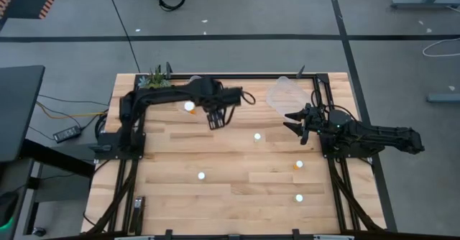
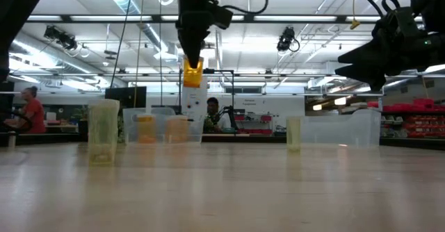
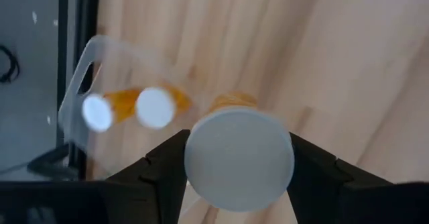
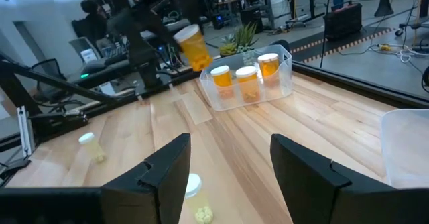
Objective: Pick and place medicine bottles into bin by pill shape (circle, oval)
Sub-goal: Put the large orange pill bottle into the left transparent bin
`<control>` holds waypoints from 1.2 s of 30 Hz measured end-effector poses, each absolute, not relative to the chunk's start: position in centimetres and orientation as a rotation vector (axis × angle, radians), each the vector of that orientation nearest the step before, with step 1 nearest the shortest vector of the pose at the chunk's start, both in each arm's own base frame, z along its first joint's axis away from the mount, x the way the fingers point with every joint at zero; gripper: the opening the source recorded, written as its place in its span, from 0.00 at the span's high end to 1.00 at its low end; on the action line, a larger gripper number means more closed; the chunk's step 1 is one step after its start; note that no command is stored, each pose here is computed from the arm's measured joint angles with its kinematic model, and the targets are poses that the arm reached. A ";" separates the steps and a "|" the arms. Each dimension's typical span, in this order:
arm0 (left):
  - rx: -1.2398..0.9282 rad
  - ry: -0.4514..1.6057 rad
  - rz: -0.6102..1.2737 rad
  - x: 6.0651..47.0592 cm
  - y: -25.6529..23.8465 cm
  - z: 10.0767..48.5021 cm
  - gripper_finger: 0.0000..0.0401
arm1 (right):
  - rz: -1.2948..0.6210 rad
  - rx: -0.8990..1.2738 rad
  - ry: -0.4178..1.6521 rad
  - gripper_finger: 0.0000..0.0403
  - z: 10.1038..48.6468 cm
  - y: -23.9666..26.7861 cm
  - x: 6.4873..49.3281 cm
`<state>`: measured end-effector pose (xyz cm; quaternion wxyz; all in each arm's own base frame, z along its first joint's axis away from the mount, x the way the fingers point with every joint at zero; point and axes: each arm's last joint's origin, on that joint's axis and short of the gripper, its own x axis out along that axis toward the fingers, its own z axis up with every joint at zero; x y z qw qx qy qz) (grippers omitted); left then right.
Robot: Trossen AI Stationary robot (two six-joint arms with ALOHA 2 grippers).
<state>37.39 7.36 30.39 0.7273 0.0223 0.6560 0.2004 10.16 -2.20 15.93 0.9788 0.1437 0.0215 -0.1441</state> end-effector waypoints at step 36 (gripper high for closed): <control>-0.178 1.320 0.528 29.6 12.9 28.1 0.47 | -0.290 0.289 0.044 0.47 15.9 -2.2 10.2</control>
